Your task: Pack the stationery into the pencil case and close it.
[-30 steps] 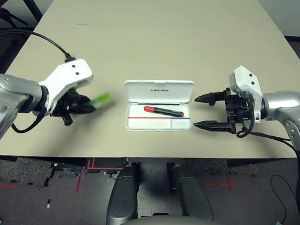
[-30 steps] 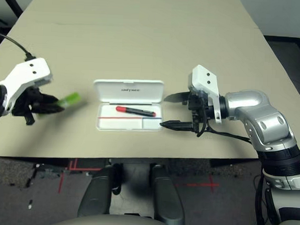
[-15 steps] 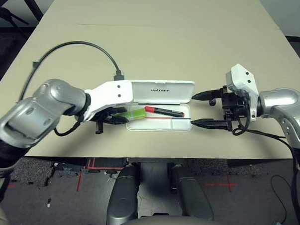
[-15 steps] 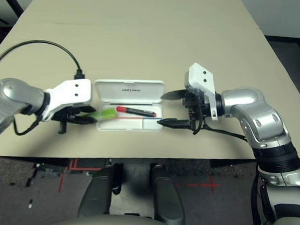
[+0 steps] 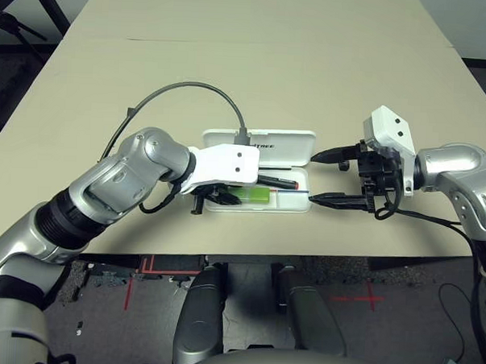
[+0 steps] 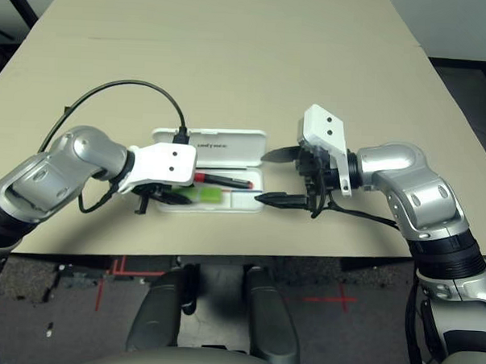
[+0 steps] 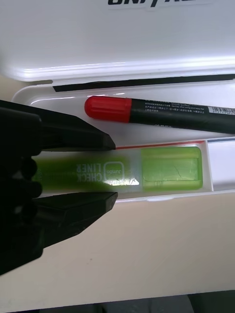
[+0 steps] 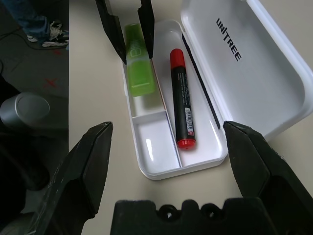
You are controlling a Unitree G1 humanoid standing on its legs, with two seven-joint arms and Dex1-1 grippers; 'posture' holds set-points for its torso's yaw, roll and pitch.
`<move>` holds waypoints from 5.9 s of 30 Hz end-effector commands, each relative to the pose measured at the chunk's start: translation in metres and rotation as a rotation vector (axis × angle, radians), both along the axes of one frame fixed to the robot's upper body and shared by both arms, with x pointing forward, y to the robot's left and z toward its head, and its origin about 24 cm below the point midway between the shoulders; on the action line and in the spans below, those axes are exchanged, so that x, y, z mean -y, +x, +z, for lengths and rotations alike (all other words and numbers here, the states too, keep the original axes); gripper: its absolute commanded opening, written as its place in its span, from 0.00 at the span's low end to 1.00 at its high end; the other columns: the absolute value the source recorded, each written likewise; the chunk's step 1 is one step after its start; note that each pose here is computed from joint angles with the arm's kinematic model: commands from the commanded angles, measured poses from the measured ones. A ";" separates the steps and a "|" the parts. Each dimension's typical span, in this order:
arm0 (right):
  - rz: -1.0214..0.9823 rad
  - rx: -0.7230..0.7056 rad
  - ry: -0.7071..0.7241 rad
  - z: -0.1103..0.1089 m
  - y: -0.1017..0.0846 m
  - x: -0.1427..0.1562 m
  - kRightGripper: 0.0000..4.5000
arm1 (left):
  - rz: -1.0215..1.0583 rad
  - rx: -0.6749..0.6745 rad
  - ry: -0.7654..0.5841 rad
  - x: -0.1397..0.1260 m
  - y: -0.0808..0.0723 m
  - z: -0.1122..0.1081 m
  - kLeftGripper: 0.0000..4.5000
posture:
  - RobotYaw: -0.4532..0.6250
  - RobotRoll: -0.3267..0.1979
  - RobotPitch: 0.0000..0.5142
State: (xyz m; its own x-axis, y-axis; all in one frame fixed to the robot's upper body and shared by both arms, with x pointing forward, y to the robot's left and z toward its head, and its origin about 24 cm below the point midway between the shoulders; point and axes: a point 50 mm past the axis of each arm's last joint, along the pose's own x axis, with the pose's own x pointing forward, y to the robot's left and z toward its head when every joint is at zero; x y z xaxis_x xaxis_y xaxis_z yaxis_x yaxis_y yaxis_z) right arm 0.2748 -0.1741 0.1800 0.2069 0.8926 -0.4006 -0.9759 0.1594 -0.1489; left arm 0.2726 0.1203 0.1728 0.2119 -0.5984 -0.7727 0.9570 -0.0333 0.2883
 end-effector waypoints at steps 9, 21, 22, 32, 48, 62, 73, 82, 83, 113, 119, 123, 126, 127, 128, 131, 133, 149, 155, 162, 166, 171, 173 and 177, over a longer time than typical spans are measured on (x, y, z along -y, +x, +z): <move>-0.015 0.007 -0.022 -0.004 0.000 0.002 1.00 | 0.002 -0.029 -0.022 0.009 -0.001 -0.006 0.24 | 0.44 0.62 0.43; -0.024 0.006 -0.014 -0.003 -0.001 0.006 1.00 | 0.045 0.009 -0.043 -0.019 -0.003 0.009 1.00 | 0.44 0.62 0.42; -0.029 0.004 -0.007 -0.002 -0.001 0.006 1.00 | 0.052 0.015 -0.052 -0.024 -0.004 0.012 1.00 | 0.44 0.62 0.41; -0.096 -0.009 -0.009 0.006 -0.004 0.022 1.00 | 0.135 0.070 -0.040 -0.084 -0.024 0.047 1.00 | 0.44 0.62 0.42; -0.623 -0.141 -0.116 0.021 0.001 0.038 1.00 | 0.127 0.164 -0.175 -0.085 -0.033 0.062 1.00 | 0.43 0.62 0.43; -1.230 -0.239 0.037 0.016 0.024 0.029 1.00 | 0.120 0.175 -0.178 -0.081 -0.029 0.059 1.00 | 0.42 0.62 0.45; -1.243 -0.275 -0.001 -0.009 0.019 0.011 1.00 | 0.114 0.170 -0.184 -0.076 -0.029 0.056 1.00 | 0.42 0.62 0.48; -1.260 -0.306 -0.032 -0.022 0.017 0.005 1.00 | 0.113 0.164 -0.185 -0.073 -0.029 0.053 1.00 | 0.42 0.62 0.50; -1.262 -0.308 -0.032 -0.023 0.018 0.005 1.00 | 0.113 0.164 -0.185 -0.073 -0.029 0.053 1.00 | 0.42 0.62 0.50; -1.201 -0.269 -0.064 -0.047 0.032 -0.004 0.38 | 0.117 0.154 -0.152 -0.073 -0.030 0.054 1.00 | 0.44 0.62 0.48; -1.188 -0.259 -0.072 -0.044 0.032 -0.002 0.07 | 0.114 0.153 -0.149 -0.072 -0.030 0.056 1.00 | 0.44 0.62 0.47; -1.145 -0.229 -0.094 -0.040 0.032 0.000 0.07 | 0.113 0.154 -0.148 -0.071 -0.029 0.056 1.00 | 0.44 0.62 0.47; -1.053 -0.160 -0.152 -0.029 0.030 0.006 0.07 | 0.110 0.154 -0.146 -0.071 -0.028 0.057 1.00 | 0.43 0.62 0.47; -1.024 -0.141 -0.166 -0.024 0.030 0.007 0.07 | 0.109 0.153 -0.146 -0.071 -0.028 0.057 1.00 | 0.43 0.62 0.47; -0.978 -0.110 -0.186 -0.017 0.030 0.010 0.07 | 0.108 0.153 -0.145 -0.071 -0.028 0.057 1.00 | 0.43 0.62 0.47; -0.829 -0.041 -0.245 0.006 0.027 0.021 0.07 | 0.104 0.153 -0.142 -0.070 -0.027 0.058 1.00 | 0.43 0.62 0.47; -0.747 -0.016 -0.289 0.016 0.025 0.029 0.07 | 0.103 0.153 -0.139 -0.071 -0.026 0.058 1.00 | 0.42 0.62 0.47; 0.021 0.008 -0.369 0.049 0.003 0.024 0.07 | 0.118 0.154 -0.108 -0.080 -0.024 0.061 1.00 | 0.42 0.62 0.44; 0.156 0.020 -0.331 0.048 0.005 0.003 0.07 | 0.122 0.157 -0.107 -0.086 -0.028 0.060 1.00 | 0.44 0.62 0.45; 0.272 0.011 -0.328 0.040 0.007 -0.016 0.07 | 0.126 0.158 -0.140 -0.089 -0.032 0.059 1.00 | 0.46 0.62 0.46; 0.346 0.001 -0.347 0.028 0.007 -0.028 0.07 | 0.134 0.150 -0.171 -0.090 -0.037 0.059 1.00 | 0.49 0.62 0.47; 0.364 0.018 -0.370 0.020 0.012 -0.037 0.07 | 0.138 0.145 -0.212 -0.091 -0.041 0.061 1.00 | 0.50 0.62 0.47; 0.358 0.028 -0.380 0.016 0.015 -0.039 0.07 | 0.142 0.143 -0.227 -0.092 -0.041 0.062 1.00 | 0.51 0.62 0.47; 0.342 0.052 -0.385 0.011 0.020 -0.044 0.07 | 0.144 0.142 -0.242 -0.093 -0.042 0.062 1.00 | 0.51 0.62 0.46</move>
State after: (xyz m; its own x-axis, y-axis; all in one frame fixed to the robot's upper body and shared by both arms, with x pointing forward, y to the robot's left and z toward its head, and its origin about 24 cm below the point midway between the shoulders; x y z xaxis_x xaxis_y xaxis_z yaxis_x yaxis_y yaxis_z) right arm 0.2942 -0.1325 0.1923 -0.0461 0.7156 -0.6970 -0.9571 -0.2314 -0.1742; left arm 0.2331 0.2135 0.2344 0.4087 -0.7080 -0.5760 0.8948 0.1866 0.4055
